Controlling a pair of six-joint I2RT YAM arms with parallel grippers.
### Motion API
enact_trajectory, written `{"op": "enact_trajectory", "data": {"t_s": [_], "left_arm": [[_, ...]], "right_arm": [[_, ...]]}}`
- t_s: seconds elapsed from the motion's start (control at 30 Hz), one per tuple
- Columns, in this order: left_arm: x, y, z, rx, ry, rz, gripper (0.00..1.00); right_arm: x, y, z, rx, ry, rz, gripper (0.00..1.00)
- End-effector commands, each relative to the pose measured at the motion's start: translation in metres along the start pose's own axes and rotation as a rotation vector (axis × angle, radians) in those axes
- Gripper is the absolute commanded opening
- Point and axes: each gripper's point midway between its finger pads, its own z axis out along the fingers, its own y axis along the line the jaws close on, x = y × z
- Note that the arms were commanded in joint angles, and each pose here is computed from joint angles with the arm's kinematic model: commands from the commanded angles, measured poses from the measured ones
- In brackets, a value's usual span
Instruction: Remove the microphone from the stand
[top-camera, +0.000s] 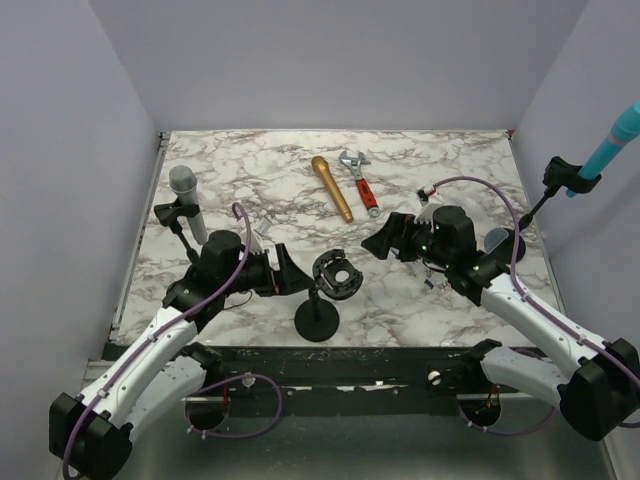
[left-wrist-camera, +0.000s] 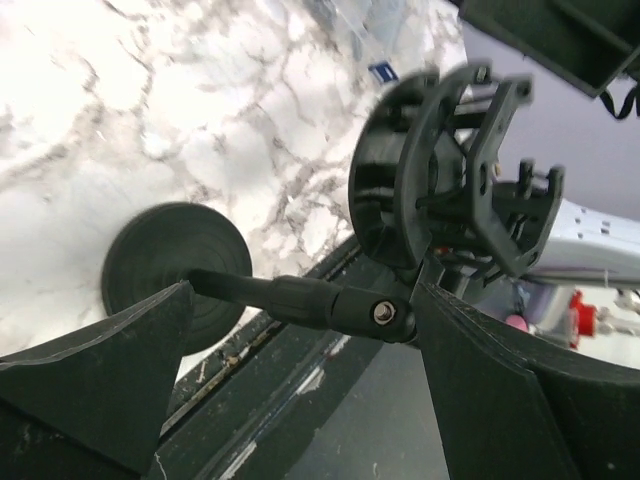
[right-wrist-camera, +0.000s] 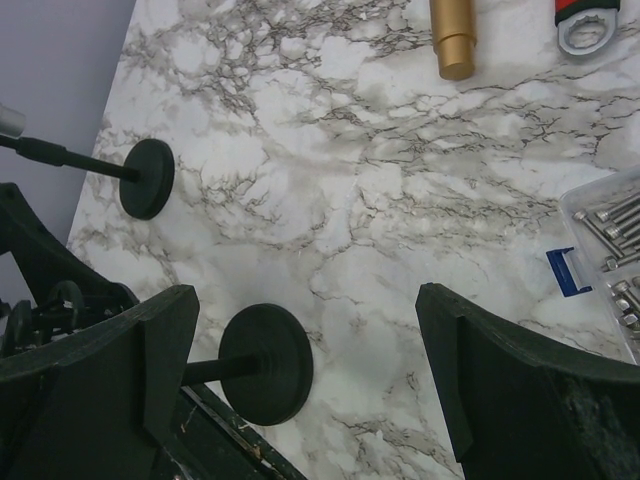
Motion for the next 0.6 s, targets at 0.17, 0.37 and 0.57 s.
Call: {"op": "enact_trajectory", "data": {"t_s": [0.17, 0.37, 0.57], "left_arm": [[-0.065, -0.035, -0.046, -0.186, -0.112, 0.237, 0.99], [-0.118, -0.075, -0.102, -0.297, -0.273, 0.395, 0.98], [-0.163, -0.077, -0.172, -0.531, -0.561, 0.428, 0.99]], "right_arm": [[0.004, -0.001, 0.003, -0.013, 0.008, -0.002, 1.00], [0.004, -0.005, 0.000, 0.004, -0.004, -0.014, 1.00], [0.003, -0.005, -0.001, 0.002, -0.013, -0.024, 1.00]]}}
